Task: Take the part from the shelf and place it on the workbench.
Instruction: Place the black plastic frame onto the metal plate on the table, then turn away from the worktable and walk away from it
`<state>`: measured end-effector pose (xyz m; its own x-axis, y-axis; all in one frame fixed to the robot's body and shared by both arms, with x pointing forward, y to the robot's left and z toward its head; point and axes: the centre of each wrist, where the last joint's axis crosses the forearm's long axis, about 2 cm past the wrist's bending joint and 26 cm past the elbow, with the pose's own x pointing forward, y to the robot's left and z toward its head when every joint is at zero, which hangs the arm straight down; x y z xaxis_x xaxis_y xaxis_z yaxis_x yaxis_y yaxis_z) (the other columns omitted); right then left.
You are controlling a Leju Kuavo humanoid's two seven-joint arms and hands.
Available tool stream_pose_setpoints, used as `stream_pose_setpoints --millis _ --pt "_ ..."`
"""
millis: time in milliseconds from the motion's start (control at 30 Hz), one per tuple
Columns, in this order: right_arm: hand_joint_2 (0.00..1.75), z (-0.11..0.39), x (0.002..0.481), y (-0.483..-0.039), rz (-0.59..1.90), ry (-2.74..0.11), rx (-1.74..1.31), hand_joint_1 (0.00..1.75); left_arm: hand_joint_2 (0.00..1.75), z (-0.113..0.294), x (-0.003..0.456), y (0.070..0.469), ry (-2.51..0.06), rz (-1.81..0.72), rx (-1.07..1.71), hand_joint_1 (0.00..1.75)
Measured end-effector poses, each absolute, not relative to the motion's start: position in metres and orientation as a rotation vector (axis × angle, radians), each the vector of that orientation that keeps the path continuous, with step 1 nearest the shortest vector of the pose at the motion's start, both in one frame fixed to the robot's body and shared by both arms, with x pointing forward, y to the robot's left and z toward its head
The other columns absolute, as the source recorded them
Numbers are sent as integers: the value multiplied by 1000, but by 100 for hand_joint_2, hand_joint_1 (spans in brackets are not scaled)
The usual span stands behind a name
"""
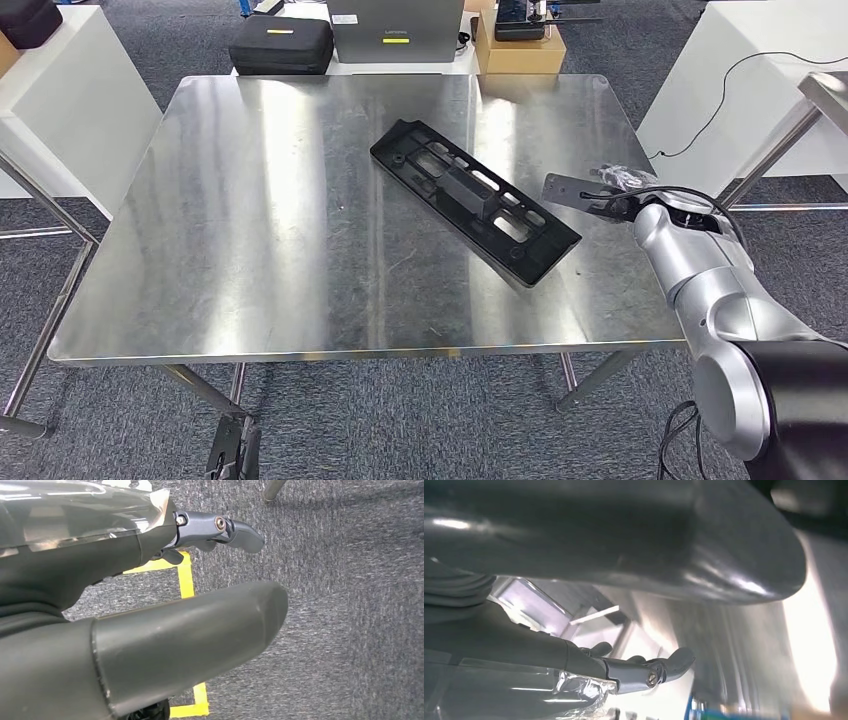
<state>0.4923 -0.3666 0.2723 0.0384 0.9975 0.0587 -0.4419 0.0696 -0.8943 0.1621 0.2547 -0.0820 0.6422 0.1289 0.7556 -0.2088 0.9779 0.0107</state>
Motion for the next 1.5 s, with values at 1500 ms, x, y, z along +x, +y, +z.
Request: stream_pose_setpoints --millis 1500 --pt "0 154 199 -260 51 -2336 -480 0 0 -99 109 270 -811 382 209 0"
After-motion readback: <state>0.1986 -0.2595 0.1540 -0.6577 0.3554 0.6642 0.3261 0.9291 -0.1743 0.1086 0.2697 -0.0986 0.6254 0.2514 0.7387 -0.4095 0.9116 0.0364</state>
